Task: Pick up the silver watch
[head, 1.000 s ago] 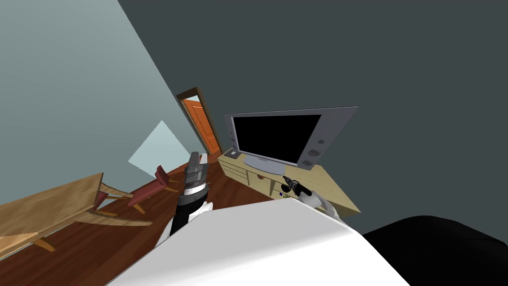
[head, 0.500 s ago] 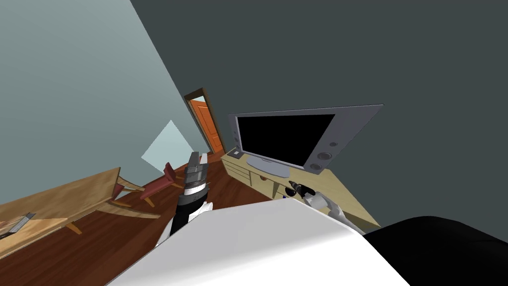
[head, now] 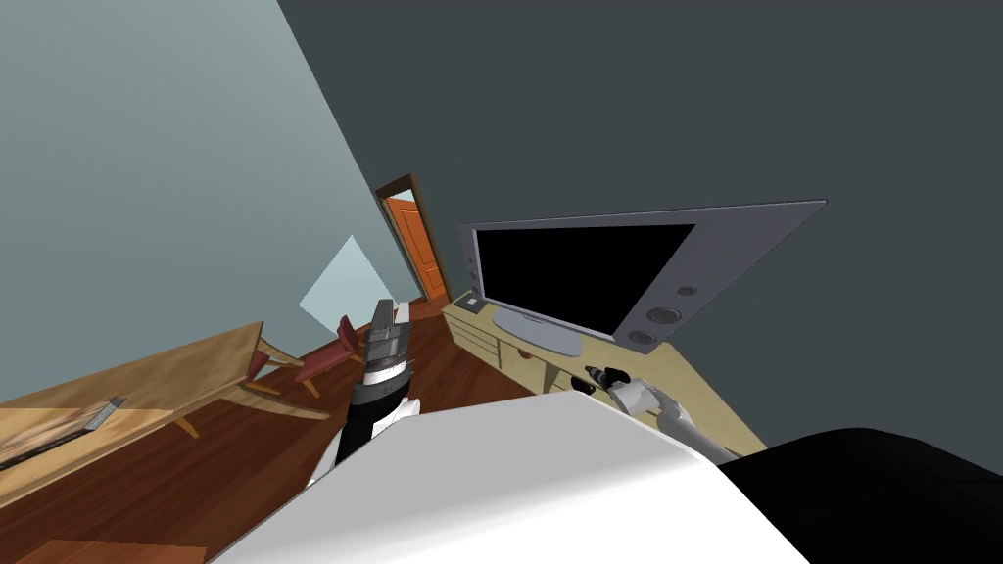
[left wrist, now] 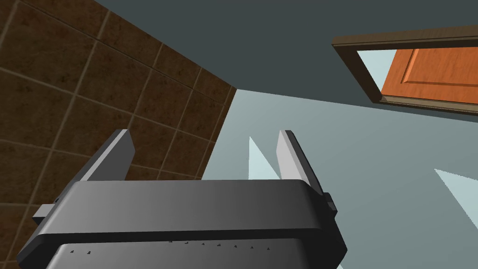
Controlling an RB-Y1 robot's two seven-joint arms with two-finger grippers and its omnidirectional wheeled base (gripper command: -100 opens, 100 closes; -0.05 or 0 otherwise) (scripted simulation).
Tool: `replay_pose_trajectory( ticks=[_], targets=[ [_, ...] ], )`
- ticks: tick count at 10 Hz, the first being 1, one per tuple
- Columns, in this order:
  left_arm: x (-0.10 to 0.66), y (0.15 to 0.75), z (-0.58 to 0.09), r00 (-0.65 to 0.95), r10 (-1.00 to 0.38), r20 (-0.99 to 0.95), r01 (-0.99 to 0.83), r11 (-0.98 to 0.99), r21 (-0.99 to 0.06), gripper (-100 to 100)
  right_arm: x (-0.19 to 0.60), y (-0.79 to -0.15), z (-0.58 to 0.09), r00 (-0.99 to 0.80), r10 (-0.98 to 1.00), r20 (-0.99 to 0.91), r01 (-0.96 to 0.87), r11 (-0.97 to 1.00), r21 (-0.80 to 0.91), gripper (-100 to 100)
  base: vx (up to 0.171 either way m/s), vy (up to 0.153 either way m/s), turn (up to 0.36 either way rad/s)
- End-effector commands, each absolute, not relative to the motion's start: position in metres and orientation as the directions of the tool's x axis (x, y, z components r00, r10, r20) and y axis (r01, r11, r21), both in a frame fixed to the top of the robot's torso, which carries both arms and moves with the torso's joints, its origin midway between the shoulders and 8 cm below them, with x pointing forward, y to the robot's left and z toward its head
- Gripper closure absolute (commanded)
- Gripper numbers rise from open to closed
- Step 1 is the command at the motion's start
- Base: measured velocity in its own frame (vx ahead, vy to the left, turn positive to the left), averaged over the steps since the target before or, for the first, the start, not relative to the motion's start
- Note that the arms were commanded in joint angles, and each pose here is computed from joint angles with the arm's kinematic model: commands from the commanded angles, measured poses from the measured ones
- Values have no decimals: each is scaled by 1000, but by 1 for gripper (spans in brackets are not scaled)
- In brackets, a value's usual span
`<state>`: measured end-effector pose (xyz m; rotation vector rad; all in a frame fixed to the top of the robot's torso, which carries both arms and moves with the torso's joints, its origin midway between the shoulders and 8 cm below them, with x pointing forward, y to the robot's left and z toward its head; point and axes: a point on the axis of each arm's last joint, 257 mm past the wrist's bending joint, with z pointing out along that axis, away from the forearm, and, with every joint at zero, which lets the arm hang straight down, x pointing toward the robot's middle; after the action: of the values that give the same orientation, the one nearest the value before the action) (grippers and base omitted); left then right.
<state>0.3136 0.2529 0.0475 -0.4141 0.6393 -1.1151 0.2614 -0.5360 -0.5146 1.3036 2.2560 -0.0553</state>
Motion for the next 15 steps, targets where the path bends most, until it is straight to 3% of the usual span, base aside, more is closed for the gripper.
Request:
replay_pose_trajectory(
  ticks=[1,8,9,10,14,15],
  targets=[
    [314,253,48,292,-919,-264,692,394,-605,0,245,-555,-517,-401,793,-459,839,519,163,-100,31,28,78],
    [314,253,48,292,-919,-264,692,394,-605,0,194,-614,-513,-413,790,-454,888,460,-9,-100,36,25,72],
    [314,253,48,292,-919,-264,692,394,-605,0,193,-615,-513,-414,790,-453,889,458,-13,0,0,0,0],
    [314,253,48,292,-919,-264,692,394,-605,0,188,-612,-522,-408,793,-453,892,452,-13,-100,19,-36,55],
    [314,253,48,292,-919,-264,692,394,-605,0,181,-608,-531,-403,796,-451,895,445,-15,-100,18,-45,34],
    [314,253,48,292,-919,-264,692,394,-605,0,181,-608,-532,-402,796,-452,895,445,-13,100,1,-5,-8]
  ],
)
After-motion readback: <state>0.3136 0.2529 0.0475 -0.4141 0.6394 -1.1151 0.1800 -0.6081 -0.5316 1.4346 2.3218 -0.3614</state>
